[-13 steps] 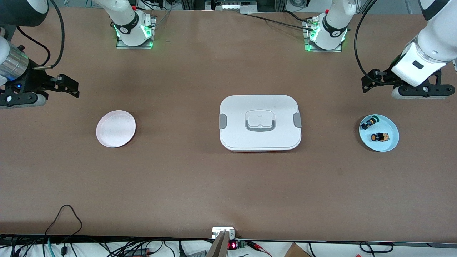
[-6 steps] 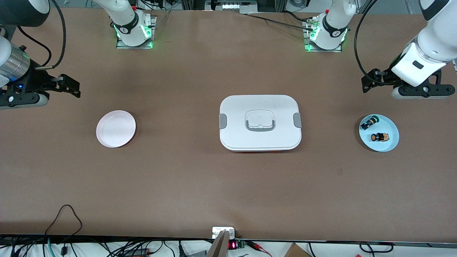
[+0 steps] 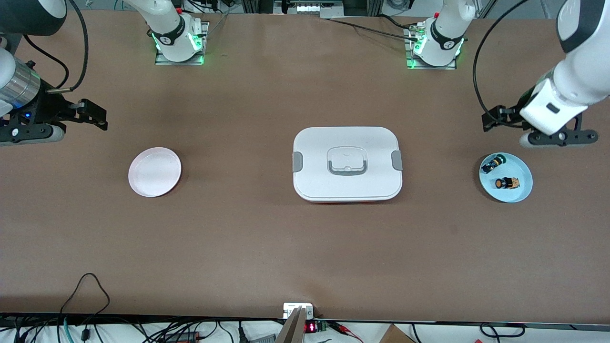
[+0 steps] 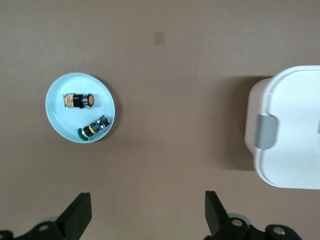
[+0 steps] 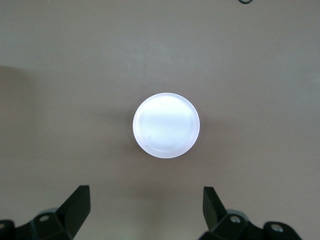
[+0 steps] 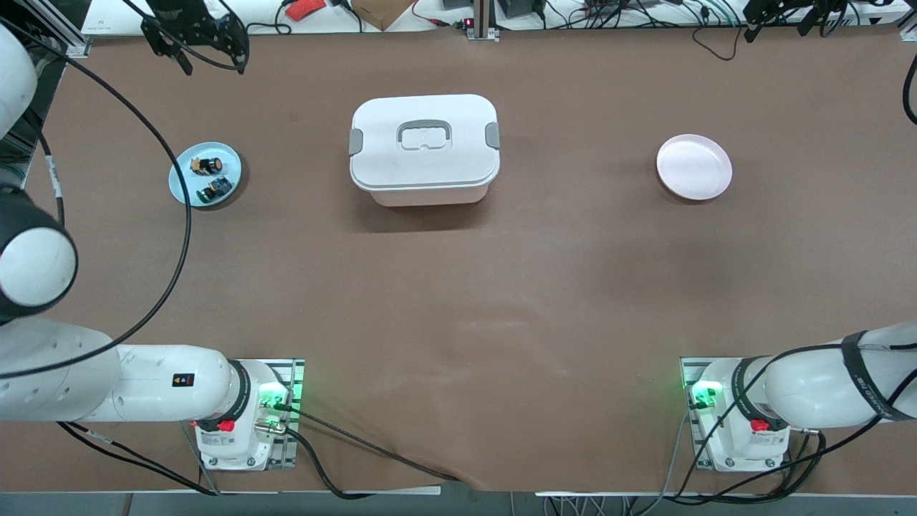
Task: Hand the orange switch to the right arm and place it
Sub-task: 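Lower the left gripper onto the orange switch in the blue dish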
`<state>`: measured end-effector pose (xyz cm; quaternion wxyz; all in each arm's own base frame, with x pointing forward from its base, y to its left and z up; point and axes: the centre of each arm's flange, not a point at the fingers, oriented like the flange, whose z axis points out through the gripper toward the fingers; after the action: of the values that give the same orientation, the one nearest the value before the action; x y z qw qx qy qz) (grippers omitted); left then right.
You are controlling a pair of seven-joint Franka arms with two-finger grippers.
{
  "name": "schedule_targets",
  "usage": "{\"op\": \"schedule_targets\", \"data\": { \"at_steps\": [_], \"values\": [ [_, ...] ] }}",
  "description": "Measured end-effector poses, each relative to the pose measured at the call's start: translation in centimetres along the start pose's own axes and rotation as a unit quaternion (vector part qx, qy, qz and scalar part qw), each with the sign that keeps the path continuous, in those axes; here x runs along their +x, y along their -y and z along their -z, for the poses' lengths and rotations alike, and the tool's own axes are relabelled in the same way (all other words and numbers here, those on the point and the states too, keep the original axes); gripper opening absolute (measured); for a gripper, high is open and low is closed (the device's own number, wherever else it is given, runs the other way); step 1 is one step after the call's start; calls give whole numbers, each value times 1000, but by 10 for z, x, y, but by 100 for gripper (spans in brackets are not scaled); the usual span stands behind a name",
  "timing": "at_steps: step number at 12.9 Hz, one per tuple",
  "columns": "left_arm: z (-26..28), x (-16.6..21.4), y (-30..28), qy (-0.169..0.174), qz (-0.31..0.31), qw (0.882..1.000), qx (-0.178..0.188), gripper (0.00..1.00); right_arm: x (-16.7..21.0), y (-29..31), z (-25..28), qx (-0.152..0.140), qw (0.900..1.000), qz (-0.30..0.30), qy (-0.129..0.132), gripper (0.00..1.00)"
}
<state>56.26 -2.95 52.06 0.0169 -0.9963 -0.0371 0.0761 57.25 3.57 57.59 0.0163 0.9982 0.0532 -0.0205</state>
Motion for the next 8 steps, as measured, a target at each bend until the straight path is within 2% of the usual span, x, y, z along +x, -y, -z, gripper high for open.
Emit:
{"op": "schedule_targets", "data": {
  "at_steps": [2,6,8],
  "values": [
    [-39,21,31,35,25,999,2,100,0,0,0,0,1000,0,0,100],
    [-123,56,81,87,32,993,75,100,0,0,0,0,1000,0,0,100],
    [-156,68,99,90,23,993,73,100,0,0,0,0,1000,0,0,100]
  ]
}}
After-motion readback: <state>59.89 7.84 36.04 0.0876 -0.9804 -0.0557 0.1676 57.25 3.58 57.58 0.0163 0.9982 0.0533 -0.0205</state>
